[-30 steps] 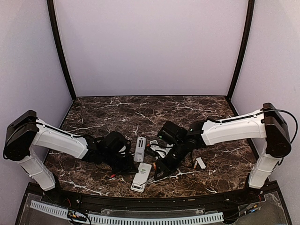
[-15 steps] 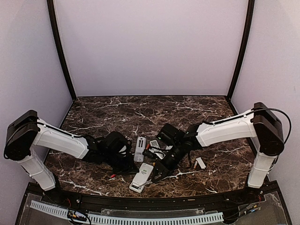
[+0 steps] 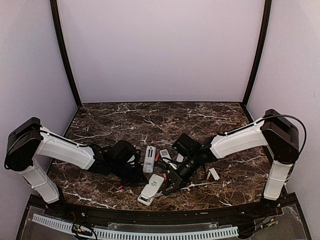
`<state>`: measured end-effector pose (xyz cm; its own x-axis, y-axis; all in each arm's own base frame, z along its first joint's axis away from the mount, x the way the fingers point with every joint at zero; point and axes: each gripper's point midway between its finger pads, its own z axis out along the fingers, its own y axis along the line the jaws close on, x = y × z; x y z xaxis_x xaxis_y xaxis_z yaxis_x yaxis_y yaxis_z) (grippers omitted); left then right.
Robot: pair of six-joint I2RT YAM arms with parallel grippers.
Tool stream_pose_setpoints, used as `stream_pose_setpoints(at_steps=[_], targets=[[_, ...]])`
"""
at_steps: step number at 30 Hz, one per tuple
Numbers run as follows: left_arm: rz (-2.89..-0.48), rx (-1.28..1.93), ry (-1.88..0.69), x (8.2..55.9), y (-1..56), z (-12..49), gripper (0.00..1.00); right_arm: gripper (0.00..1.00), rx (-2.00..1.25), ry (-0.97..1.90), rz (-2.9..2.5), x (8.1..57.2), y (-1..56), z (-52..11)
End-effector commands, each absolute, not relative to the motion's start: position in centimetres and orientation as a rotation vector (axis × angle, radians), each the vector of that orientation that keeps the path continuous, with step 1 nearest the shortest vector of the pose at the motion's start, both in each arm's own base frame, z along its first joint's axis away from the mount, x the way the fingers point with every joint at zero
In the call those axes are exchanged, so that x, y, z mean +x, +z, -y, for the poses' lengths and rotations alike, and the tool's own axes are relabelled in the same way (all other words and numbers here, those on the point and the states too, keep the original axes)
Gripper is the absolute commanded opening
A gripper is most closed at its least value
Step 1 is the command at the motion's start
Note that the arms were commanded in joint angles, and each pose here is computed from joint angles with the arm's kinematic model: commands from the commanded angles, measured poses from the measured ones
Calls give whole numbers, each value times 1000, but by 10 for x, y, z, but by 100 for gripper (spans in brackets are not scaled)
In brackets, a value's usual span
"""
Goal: Unload the batteries from the remote control
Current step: Remove the battery from the remote control without the battery cover.
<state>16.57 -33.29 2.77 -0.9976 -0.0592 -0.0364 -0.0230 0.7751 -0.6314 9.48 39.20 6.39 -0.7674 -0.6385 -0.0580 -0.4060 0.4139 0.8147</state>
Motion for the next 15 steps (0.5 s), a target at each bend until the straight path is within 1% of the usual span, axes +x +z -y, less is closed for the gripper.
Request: stream_pose_setpoints(at_steps=[1,8,15], targets=[[-2999,-22,-1043,144,17,336,9,0,882,-1363,2330,91,69,-396],[-3000,-24,-1044,144,17,335,9,0,860,-1415,2306,92,76,-398],[-3000,-28,-1043,144,17,335,9,0,853,-1404,2314,93,75,-397]])
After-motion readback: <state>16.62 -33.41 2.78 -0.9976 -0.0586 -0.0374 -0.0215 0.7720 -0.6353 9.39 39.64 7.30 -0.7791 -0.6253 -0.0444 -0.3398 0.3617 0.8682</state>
